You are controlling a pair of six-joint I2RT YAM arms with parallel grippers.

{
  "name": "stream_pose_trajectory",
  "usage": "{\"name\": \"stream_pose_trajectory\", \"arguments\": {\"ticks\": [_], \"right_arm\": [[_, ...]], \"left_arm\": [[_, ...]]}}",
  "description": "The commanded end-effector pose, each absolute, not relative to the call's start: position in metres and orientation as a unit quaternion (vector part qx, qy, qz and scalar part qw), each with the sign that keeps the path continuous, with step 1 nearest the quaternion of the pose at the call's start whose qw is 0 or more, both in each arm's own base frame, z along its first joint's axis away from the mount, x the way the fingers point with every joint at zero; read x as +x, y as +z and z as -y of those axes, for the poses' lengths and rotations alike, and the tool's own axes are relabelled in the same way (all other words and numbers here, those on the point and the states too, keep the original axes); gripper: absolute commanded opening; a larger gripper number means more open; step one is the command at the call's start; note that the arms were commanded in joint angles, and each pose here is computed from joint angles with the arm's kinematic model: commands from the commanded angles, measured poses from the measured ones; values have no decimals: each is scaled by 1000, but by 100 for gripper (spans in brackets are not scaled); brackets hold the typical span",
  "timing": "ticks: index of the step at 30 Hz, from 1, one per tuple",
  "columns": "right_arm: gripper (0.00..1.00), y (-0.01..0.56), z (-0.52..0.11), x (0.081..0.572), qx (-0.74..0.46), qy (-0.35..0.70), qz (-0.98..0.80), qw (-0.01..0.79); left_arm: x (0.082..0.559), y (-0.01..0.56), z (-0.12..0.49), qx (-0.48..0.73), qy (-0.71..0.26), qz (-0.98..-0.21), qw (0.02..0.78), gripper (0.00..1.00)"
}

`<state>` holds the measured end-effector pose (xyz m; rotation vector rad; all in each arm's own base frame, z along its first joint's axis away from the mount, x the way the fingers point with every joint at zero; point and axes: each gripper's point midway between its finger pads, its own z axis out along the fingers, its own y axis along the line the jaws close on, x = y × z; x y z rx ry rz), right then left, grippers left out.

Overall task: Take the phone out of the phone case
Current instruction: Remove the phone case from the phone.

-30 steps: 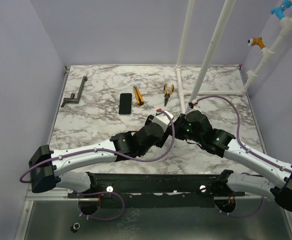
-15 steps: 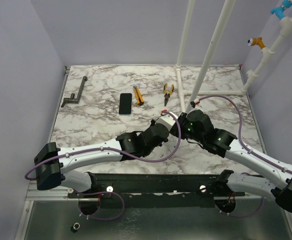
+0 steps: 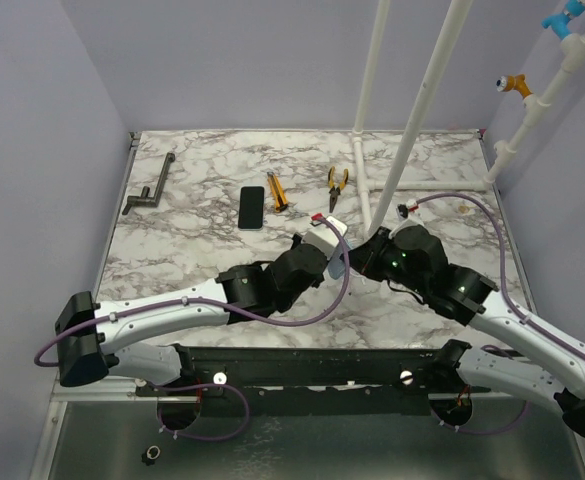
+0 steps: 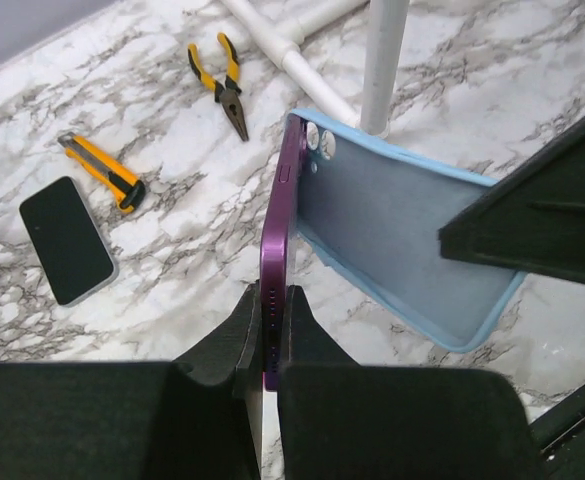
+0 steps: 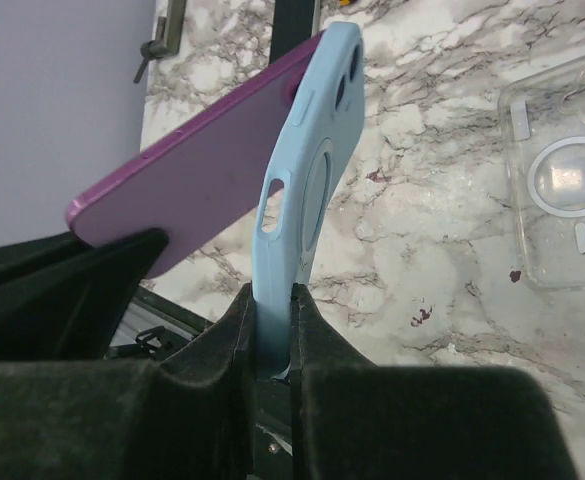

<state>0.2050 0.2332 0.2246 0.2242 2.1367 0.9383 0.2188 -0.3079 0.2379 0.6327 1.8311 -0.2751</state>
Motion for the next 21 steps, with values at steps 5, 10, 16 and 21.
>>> {"name": "stream_pose_trajectory", "arguments": {"ticks": [5,10,16,21], "right_arm": [[0,236,-206,171,51,378,-836,395],[0,234,-192,168,71,368,-835,402],[0,220,-169,173,123,323,-844,409],[0,224,-173,176,133,344,-831,417]], "left_arm": [[228,300,254,212,-85,-744,628,0],[226,324,230,184,-83,-731,652,0],[218,348,199,164,-88,-711,678,0],[211,358,186,151,-111,-701,688,0]]}}
